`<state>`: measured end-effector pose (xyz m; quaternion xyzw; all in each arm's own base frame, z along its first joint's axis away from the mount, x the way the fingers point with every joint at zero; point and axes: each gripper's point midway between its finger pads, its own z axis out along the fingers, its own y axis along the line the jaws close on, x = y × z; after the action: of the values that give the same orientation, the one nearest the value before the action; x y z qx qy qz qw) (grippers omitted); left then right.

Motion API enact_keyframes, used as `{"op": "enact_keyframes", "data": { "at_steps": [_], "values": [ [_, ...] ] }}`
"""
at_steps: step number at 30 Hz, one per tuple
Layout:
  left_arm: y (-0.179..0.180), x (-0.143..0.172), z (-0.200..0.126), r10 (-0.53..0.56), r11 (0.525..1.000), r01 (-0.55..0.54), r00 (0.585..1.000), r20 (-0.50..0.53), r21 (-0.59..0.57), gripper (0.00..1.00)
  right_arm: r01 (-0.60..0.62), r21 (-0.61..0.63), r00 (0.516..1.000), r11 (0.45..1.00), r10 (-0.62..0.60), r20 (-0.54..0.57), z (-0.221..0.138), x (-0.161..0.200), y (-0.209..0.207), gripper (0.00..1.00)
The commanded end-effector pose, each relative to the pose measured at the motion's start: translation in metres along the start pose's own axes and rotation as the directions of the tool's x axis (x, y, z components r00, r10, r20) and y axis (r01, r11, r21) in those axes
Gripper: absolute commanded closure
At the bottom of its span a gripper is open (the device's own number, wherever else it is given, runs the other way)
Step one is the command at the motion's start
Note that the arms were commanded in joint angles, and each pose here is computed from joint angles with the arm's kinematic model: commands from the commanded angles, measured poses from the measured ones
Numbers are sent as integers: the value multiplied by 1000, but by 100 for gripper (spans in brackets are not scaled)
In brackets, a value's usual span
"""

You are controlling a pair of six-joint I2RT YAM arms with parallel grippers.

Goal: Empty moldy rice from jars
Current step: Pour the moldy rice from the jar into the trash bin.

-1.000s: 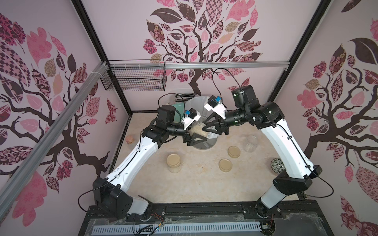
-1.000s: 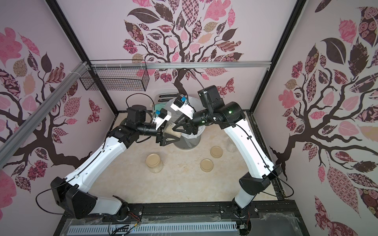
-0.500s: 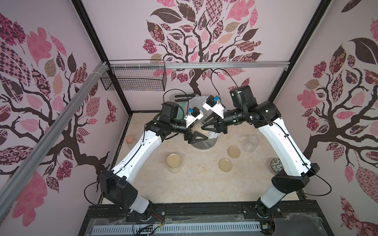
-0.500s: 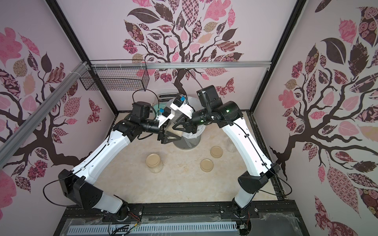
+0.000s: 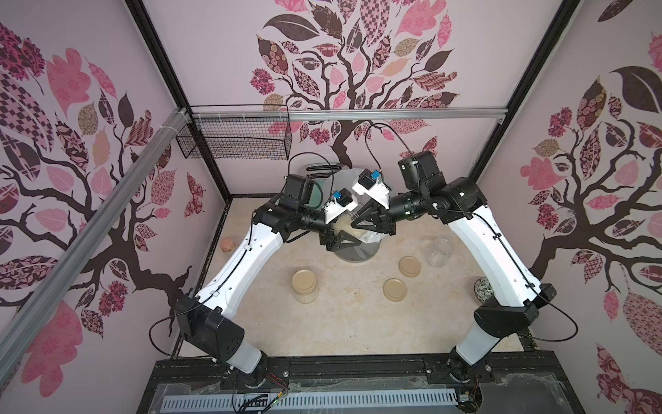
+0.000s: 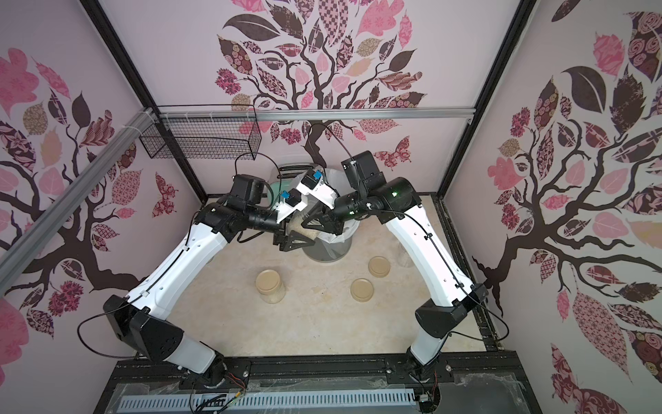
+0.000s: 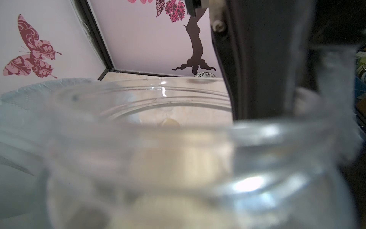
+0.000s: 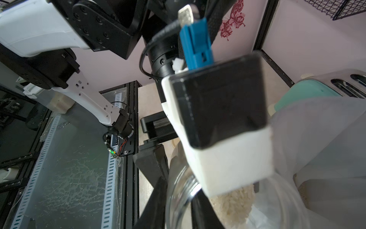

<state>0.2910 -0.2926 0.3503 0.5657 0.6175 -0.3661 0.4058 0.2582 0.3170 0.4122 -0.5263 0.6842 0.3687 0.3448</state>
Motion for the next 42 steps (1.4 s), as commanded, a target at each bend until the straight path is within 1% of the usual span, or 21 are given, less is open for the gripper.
{"op": "enact_keyframes", "data": {
  "at_steps": [1,6,9,16,21,25,28,30,33,36,42],
  "values": [
    [5,-37,-16,137,989,-134,988,65,-57,37,-57,-50,996,997,53,-71,16,18,5,79],
    [13,-39,-19,179,979,-174,983,31,-104,37,-68,-59,994,996,63,-85,21,22,5,82],
    [17,-42,-22,199,972,-193,980,27,-135,37,-71,-64,994,995,65,-88,24,23,4,84],
    [24,-50,-26,237,955,-226,971,34,-190,35,-76,-55,994,996,71,-85,28,21,-3,100],
    [27,-49,-26,237,952,-226,971,27,-207,33,-59,-48,998,997,57,-40,27,9,-5,100],
    [29,-48,-28,246,944,-234,969,23,-231,28,-37,-51,999,998,38,15,24,-4,-3,100],
    [33,-47,-30,254,934,-240,967,17,-263,18,-19,-41,998,999,21,59,18,-15,-2,100],
    [36,-48,-32,259,925,-243,966,18,-293,12,-27,-36,998,999,29,57,21,-12,-4,100],
    [38,-49,-35,268,915,-249,963,17,-318,6,-32,-23,998,999,34,56,20,-11,-7,100],
    [40,-48,-36,269,909,-250,963,11,-333,2,-41,-9,997,999,42,63,16,-11,-12,100],
    [42,-47,-38,270,903,-248,963,14,-351,2,-50,21,994,999,47,101,7,-16,-21,100]
  ]
}}
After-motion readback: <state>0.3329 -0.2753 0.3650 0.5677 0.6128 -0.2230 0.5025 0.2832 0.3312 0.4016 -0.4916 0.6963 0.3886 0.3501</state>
